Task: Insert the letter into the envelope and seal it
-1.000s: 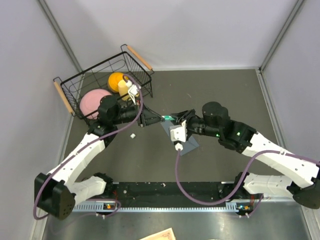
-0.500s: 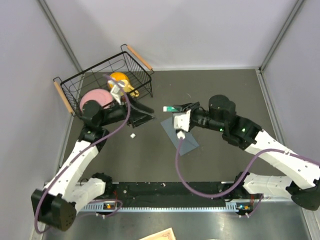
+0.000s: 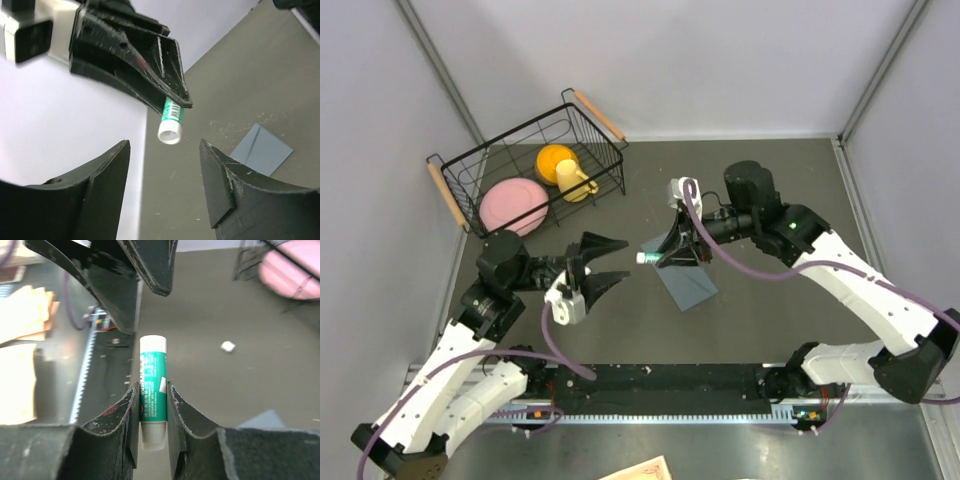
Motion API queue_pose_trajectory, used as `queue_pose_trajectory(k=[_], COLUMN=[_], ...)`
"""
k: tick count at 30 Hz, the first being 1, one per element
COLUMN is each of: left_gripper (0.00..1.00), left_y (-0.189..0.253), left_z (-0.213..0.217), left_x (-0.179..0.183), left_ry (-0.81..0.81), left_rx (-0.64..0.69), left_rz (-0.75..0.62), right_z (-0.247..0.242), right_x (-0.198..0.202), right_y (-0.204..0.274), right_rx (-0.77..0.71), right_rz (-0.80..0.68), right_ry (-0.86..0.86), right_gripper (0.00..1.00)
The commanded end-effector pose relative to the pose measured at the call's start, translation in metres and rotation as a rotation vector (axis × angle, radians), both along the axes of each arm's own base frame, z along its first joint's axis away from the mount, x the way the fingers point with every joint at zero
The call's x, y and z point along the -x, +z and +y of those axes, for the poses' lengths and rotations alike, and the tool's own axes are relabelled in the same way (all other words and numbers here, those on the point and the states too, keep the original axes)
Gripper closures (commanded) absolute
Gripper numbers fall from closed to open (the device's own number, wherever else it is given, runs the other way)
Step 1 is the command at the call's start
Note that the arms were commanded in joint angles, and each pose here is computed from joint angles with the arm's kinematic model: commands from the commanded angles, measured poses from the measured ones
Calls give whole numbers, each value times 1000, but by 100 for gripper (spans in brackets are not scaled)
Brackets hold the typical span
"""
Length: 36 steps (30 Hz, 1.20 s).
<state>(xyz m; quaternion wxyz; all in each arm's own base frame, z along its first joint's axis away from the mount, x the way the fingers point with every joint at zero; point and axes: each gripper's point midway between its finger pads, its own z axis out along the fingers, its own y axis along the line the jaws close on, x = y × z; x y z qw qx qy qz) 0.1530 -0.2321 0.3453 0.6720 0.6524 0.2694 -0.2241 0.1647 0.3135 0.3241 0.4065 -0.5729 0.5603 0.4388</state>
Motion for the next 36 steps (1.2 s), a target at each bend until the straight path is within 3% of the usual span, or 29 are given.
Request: queue_pose_trajectory(k=[1, 11, 16, 21, 24, 33, 36], left_gripper=[38, 49, 61, 64, 71, 59, 61], left_y=[-4, -2, 5, 8, 8, 7, 7], left_z=[-9, -27, -30, -30, -29, -29, -29], left_x=[2, 15, 20, 28, 31, 41, 44], left_ry=[-51, -146, -168, -190, -202, -238, -246], left_rx=[-81, -86, -74, -61, -64, -60, -60], left_rz=[-342, -359, -376, -380, -373, -381, -379], right_z=[2, 6, 7, 6, 6, 8, 8], right_x=[40, 47, 48, 47, 47, 45, 45], right_y=[19, 15, 13, 10, 10, 9, 8], right_rx=[-42, -31, -27, -18, -17, -8, -7], right_rz=[241, 294, 295, 302, 302, 308, 307], right_ry=[170, 217, 223, 220, 220, 215, 218], right_gripper=[100, 100, 100, 100, 100, 100, 100])
